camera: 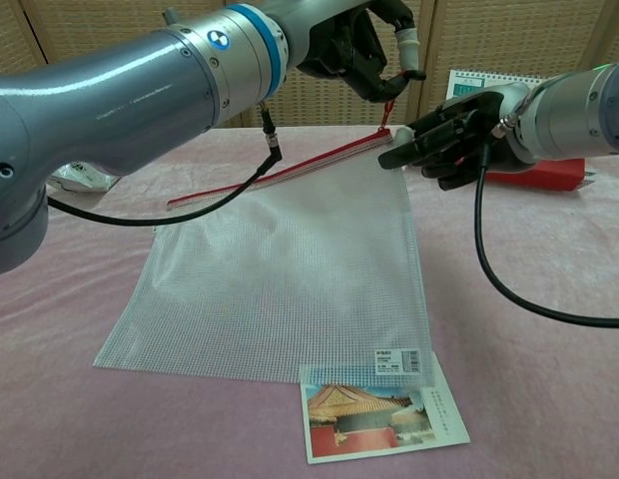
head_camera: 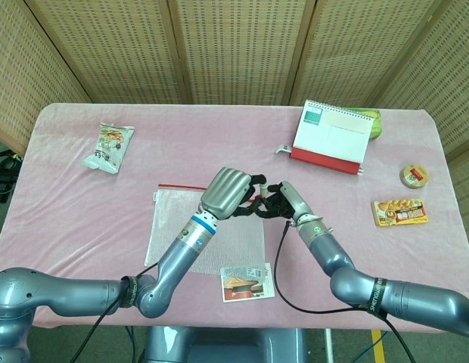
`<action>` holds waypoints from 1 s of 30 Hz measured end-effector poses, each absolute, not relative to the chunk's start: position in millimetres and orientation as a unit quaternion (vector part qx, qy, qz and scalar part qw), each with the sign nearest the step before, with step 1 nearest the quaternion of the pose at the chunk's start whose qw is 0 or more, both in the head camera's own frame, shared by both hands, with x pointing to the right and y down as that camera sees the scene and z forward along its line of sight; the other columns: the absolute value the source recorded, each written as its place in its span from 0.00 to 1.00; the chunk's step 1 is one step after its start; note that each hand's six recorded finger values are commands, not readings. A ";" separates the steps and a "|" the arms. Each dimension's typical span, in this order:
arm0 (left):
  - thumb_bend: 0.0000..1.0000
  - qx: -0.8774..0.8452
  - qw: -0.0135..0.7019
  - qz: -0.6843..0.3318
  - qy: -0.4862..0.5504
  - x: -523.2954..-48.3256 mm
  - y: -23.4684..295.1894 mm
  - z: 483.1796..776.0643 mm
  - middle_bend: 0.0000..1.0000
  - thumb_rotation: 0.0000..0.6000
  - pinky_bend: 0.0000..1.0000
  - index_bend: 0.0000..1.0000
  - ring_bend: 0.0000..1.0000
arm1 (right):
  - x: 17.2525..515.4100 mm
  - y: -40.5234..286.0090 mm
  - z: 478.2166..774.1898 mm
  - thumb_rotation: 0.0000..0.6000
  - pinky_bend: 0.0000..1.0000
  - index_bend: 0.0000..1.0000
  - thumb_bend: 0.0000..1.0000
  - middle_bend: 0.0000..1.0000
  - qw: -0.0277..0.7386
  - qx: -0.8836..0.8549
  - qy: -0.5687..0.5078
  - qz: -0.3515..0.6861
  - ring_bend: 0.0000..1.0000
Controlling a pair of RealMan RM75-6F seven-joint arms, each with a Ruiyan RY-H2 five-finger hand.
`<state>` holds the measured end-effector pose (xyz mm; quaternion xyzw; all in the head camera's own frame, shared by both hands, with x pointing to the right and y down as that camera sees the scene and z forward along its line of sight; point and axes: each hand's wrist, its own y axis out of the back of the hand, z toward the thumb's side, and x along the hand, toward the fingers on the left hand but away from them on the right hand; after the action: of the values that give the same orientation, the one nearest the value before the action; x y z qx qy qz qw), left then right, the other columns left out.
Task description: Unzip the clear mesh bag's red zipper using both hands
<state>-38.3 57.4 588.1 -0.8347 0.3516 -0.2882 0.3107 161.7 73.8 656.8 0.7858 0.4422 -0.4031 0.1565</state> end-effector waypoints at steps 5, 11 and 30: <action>0.59 -0.836 0.309 -0.286 0.352 -38.6 56.9 588.0 0.94 1.00 1.00 0.85 0.87 | 160.0 75.9 658.2 1.00 1.00 0.70 0.64 0.95 0.160 0.788 0.437 -0.403 0.89; 0.59 -0.835 0.309 -0.287 0.354 -40.6 55.6 589.1 0.94 1.00 1.00 0.85 0.87 | 159.0 76.8 656.8 1.00 1.00 0.76 0.83 0.97 0.164 0.792 0.434 -0.396 0.89; 0.59 -0.820 0.292 -0.326 0.369 -93.0 39.8 611.1 0.94 1.00 1.00 0.85 0.87 | 172.2 74.2 632.6 1.00 1.00 0.87 0.90 0.98 0.202 0.797 0.461 -0.334 0.91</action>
<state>-93.0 39.8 611.1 -0.8199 0.3693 -0.3260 0.2918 172.2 74.2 632.6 0.7966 0.4614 -0.3341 0.2024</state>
